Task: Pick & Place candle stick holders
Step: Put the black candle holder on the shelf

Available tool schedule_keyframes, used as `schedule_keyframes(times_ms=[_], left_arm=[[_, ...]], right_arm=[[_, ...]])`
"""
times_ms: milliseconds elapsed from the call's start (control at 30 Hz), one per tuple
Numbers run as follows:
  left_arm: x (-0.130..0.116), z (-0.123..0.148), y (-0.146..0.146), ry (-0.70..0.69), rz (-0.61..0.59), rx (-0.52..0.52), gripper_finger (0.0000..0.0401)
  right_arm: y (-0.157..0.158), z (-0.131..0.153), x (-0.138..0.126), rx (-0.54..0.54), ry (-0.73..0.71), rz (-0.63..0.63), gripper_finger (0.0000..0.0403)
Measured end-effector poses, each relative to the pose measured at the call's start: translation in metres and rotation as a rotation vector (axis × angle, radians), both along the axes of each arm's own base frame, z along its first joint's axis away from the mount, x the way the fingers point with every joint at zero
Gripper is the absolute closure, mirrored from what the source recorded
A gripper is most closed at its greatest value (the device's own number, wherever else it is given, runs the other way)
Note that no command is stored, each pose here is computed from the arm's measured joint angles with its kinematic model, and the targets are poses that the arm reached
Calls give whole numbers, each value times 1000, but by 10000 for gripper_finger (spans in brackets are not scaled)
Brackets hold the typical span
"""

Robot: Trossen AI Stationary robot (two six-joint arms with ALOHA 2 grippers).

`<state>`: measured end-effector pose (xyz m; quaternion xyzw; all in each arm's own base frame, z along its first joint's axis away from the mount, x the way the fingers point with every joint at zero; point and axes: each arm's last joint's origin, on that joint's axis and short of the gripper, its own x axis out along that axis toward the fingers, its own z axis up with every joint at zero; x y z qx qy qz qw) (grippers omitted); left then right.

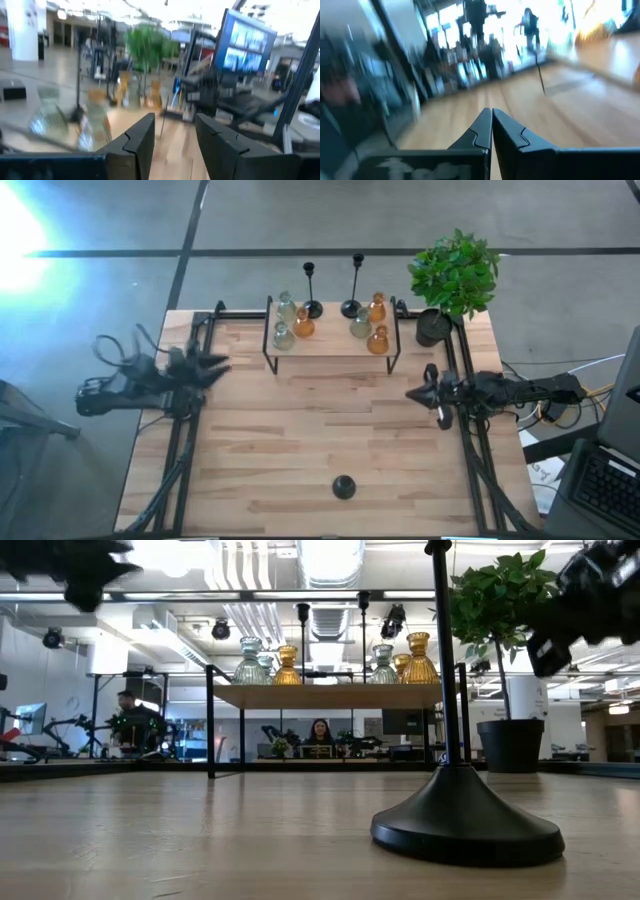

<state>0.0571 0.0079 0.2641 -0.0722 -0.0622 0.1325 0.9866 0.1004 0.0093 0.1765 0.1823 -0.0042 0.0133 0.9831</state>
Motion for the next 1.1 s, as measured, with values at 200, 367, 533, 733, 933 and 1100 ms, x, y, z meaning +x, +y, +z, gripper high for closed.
schedule_keyframes(times_ms=[200, 367, 533, 733, 933, 1100], left_arm=[[24, -41, 0, -71, -3, -22, 254], [32, -62, -1, -103, -35, -27, 254], [36, -73, -3, -79, -95, 13, 254], [38, -79, -4, -42, -125, 64, 254], [39, -90, -4, 64, -143, -4, 254], [39, -93, -4, 91, -157, -36, 254]], right_arm=[[-1, 30, -3, 51, -309, -11, 394], [0, 47, -1, 42, -315, -14, 394], [1, 64, 14, 68, -187, -31, 394], [5, 95, 38, 40, -101, 6, 394], [14, 110, 59, 15, 123, 119, 394], [29, 121, 70, -26, 250, 200, 394]])
